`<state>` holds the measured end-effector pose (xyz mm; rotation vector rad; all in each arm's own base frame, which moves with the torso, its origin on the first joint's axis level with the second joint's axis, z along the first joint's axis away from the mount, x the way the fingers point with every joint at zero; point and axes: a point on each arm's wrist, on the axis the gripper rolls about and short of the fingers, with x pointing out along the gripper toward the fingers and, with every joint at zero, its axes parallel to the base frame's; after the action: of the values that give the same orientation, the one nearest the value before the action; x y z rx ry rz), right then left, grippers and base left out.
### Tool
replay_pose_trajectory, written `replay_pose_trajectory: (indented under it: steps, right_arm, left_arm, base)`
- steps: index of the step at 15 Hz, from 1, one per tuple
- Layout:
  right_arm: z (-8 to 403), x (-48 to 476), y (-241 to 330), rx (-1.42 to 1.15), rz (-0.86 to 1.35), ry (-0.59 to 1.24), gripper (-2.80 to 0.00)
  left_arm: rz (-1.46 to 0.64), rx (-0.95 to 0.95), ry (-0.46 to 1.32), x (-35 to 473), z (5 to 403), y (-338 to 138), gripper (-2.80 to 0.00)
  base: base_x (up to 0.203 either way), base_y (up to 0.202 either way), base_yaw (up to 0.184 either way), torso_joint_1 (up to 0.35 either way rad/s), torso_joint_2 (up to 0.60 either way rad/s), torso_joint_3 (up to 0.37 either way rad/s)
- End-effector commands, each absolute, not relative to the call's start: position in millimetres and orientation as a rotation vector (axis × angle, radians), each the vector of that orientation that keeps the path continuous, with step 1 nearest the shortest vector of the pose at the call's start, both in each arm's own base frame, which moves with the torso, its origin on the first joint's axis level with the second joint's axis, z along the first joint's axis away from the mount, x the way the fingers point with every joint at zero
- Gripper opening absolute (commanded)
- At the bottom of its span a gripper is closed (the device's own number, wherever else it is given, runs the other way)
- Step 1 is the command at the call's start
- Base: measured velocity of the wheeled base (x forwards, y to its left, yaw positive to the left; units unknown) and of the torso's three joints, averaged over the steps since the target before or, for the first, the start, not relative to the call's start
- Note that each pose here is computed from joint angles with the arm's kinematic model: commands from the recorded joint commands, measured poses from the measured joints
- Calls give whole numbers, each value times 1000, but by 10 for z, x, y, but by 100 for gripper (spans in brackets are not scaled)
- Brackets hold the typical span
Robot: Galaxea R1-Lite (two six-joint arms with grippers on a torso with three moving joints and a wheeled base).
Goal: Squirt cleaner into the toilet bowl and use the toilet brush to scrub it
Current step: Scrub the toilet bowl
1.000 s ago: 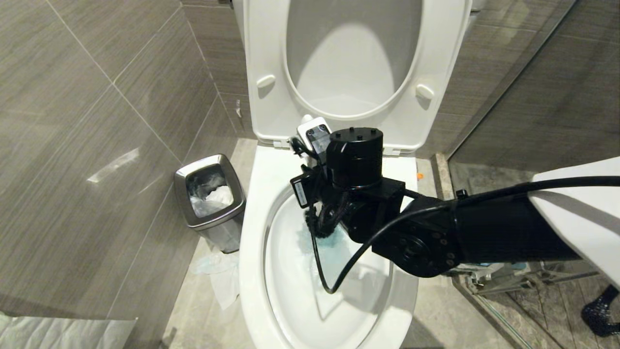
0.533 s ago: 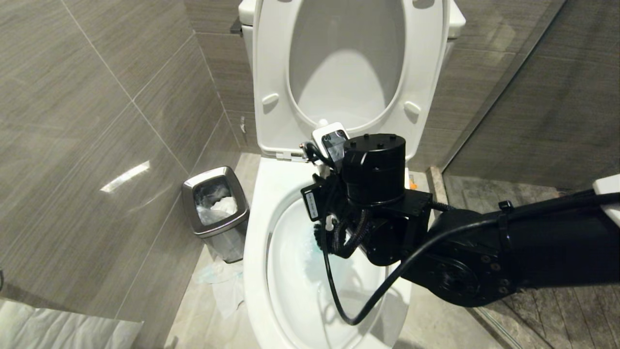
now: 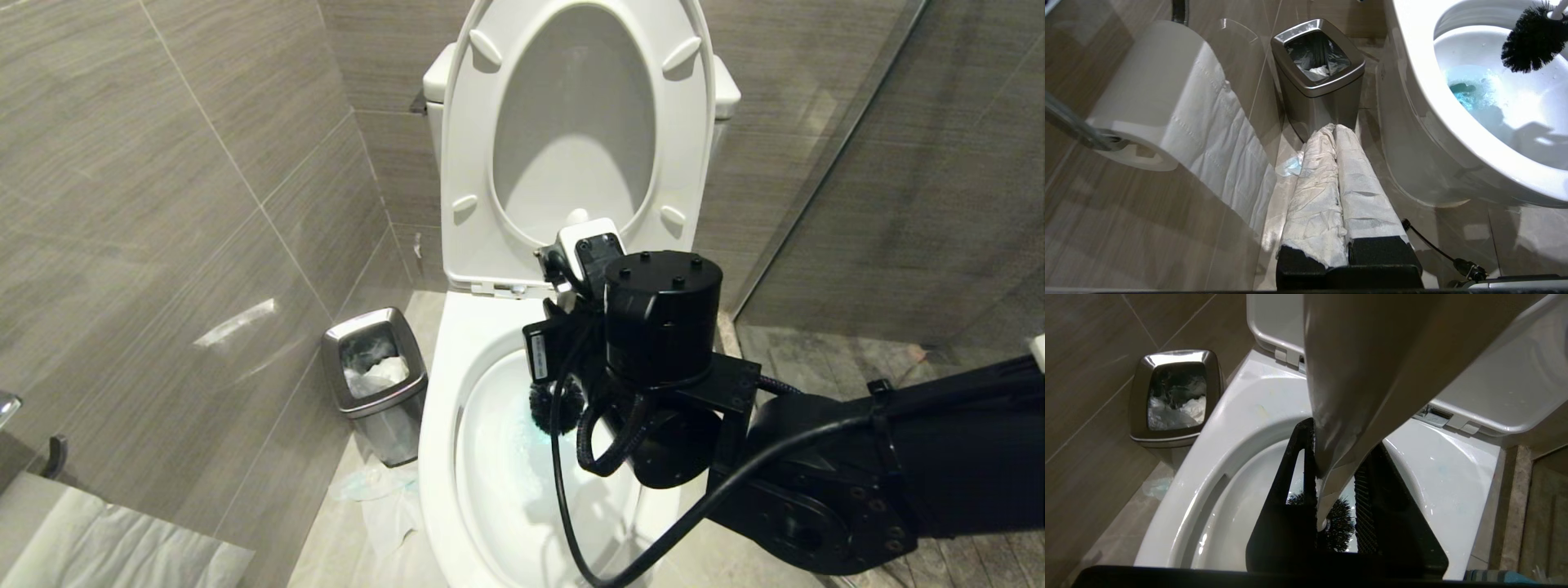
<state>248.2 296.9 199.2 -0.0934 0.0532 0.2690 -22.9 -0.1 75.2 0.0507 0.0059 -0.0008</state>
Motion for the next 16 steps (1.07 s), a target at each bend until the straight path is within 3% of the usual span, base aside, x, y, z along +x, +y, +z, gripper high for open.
replay_pose_trajectory:
  steps: [1, 8, 16]
  right_arm:
    - [1872, 2510, 2995, -91, 261, 74, -280]
    - [1402, 2911, 3113, -43, 188, 55, -280]
    - [754, 3181, 3166, -6, 130, 150, -280]
  left_arm:
    - [0, 50, 6, -228, 753, -1, -280]
    - [3, 3, 5, -229, 753, 0, -280]
    - [3, 3, 5, -229, 753, 0, -280]
  base:
    - [0, 0, 0, 2, -2, 78]
    - [0, 0, 0, -1, 1, 10]
    - [0, 0, 0, 0, 0, 0]
